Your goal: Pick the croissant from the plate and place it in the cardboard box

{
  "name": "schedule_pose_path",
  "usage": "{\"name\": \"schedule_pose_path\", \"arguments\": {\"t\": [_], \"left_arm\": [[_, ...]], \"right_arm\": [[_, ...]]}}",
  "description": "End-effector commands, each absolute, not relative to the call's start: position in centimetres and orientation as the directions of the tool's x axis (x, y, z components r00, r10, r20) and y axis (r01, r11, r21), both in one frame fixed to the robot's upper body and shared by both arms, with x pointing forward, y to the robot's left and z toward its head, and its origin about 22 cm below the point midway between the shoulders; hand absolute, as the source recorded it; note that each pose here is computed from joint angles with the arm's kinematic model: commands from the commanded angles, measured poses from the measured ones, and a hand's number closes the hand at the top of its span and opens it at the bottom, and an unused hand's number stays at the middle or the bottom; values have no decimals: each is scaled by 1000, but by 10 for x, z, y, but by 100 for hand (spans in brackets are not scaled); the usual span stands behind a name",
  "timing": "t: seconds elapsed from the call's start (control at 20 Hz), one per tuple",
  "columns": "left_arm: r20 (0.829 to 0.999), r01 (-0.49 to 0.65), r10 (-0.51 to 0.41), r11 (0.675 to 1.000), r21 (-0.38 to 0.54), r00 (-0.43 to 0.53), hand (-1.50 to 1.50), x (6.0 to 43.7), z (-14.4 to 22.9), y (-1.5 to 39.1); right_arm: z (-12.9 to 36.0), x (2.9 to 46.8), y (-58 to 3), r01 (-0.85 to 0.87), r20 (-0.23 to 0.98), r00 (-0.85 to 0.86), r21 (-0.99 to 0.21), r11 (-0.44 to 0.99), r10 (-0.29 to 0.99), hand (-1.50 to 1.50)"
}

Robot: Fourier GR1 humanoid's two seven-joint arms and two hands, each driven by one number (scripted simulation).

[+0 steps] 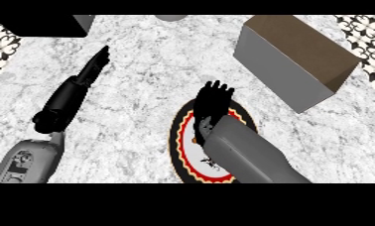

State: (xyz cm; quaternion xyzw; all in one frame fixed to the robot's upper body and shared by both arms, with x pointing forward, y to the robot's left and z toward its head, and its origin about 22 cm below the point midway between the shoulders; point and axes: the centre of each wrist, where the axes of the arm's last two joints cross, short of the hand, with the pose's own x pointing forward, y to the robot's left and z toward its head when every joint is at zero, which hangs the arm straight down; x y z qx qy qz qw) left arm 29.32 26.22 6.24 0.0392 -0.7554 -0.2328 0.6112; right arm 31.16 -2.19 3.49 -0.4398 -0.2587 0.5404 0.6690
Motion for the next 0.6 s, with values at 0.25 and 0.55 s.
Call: {"name": "schedule_pose_path", "arguments": {"t": [0.25, 0.55], "left_arm": [[902, 210, -351, 890, 405, -251, 0, 293, 71, 274], [900, 204, -345, 892, 403, -266, 0, 288, 67, 271]], "right_arm": [[19, 305, -19, -539, -304, 458, -842, -12, 835, -150], [-8, 304, -37, -546, -271, 469, -837, 35, 841, -150]]}}
